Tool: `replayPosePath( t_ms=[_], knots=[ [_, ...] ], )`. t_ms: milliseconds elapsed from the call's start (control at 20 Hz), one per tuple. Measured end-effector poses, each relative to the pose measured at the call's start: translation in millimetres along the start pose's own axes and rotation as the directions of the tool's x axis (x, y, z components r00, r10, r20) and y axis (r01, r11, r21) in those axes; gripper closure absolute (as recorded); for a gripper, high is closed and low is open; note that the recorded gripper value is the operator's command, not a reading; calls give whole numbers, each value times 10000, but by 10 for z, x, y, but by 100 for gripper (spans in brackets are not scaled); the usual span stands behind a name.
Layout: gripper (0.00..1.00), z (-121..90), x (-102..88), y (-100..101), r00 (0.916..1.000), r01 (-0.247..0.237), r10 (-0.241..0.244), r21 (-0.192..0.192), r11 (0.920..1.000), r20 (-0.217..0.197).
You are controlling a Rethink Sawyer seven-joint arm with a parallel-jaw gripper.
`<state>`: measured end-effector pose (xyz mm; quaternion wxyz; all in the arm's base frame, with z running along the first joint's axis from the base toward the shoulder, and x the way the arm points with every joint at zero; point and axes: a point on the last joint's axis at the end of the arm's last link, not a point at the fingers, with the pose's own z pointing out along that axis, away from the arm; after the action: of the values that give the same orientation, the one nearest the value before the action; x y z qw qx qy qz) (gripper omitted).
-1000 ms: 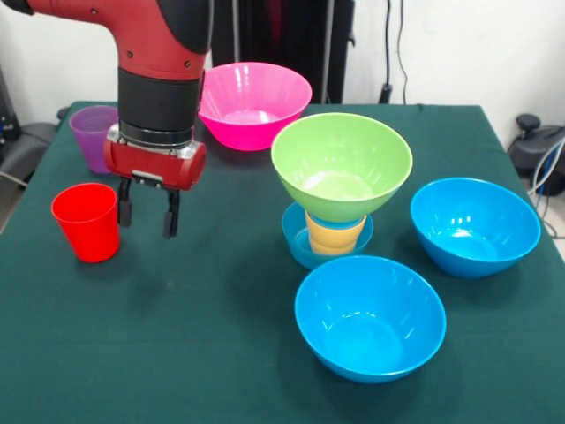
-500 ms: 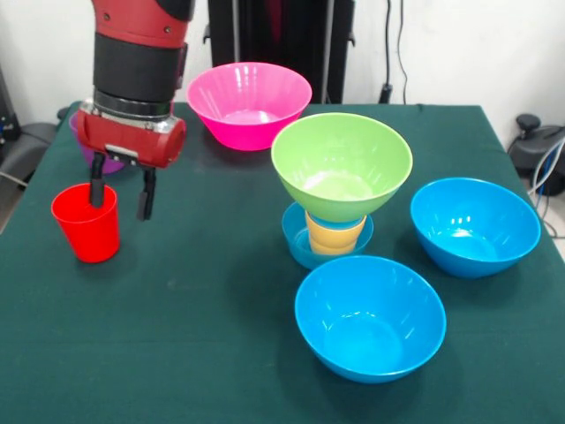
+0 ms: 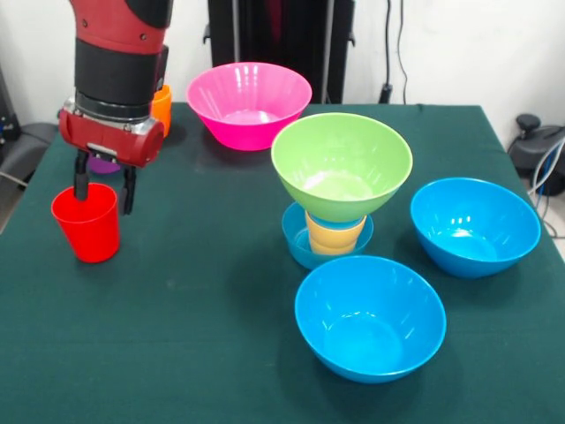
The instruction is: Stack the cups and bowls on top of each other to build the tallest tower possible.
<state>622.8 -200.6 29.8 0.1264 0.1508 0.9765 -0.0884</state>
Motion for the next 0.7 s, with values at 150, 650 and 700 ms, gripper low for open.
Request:
replayPosePath(
  t_ms=[150,650,700],
  knots=[
    [0,152,187,-52,9992,-34,37,78,10000,-392],
    [0,511,619,-86,9951,-28,36,77,10000,-986],
    [0,527,641,-91,9951,-15,24,92,10000,-985]
  ],
)
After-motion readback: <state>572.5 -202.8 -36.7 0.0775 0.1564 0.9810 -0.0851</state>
